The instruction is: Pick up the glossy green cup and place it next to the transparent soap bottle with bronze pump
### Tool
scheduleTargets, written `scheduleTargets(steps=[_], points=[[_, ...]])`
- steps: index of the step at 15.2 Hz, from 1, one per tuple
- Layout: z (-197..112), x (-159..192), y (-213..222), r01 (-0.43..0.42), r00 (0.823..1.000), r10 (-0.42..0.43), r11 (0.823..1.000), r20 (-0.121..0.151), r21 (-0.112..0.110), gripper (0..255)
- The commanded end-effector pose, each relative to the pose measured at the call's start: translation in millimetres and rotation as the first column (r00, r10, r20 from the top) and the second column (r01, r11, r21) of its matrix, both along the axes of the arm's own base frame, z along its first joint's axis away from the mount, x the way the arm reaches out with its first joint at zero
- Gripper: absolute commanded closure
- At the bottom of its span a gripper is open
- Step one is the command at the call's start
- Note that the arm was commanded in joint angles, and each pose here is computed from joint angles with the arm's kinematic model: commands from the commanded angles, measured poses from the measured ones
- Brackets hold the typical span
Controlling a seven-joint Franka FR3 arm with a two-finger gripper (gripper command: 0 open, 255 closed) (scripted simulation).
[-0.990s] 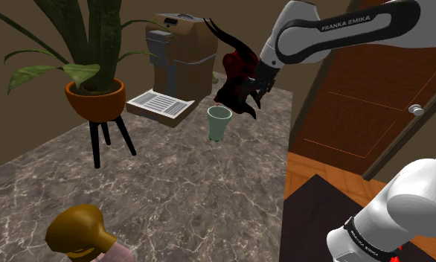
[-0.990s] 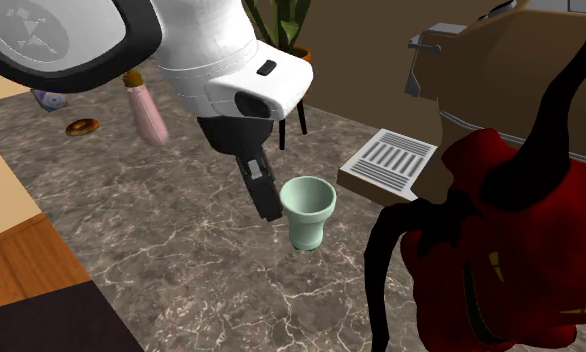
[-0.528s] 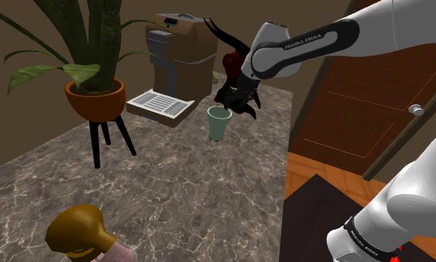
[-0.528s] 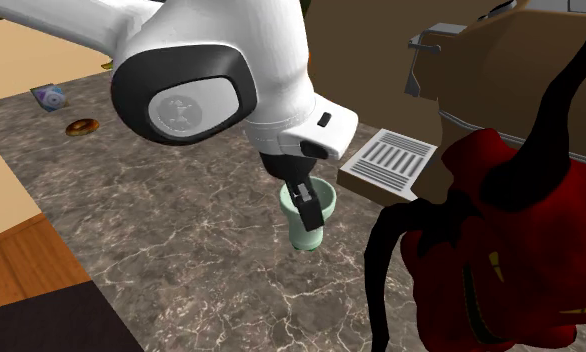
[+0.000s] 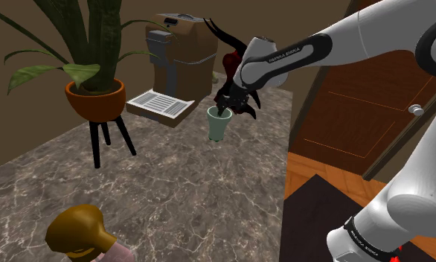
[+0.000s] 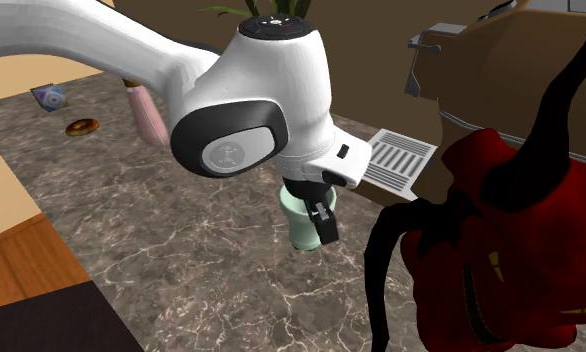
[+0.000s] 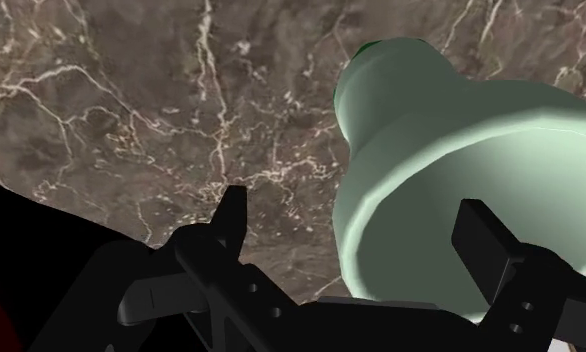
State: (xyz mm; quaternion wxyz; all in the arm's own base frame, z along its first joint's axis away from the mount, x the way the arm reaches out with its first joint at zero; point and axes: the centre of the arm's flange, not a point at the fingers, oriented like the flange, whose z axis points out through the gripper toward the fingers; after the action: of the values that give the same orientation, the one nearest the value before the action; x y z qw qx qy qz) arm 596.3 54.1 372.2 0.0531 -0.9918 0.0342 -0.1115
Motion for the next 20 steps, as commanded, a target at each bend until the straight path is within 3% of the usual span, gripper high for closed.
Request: scheduleTargets(steps=[1,9,10,20], points=[[-8.5,1.7,1.9,0.0,1.0,0.0,1.0,0.001,0.0,0],[-8.5,1.7,1.9,0.0,1.0,0.0,1.0,0.0,0.0,0],[-8.5,1.7,1.9,0.0,1.0,0.0,1.0,0.0,0.0,255],[-3.2,1.8,1.9,0.0,1.0,0.0,1.0,0.001,0.0,255]])
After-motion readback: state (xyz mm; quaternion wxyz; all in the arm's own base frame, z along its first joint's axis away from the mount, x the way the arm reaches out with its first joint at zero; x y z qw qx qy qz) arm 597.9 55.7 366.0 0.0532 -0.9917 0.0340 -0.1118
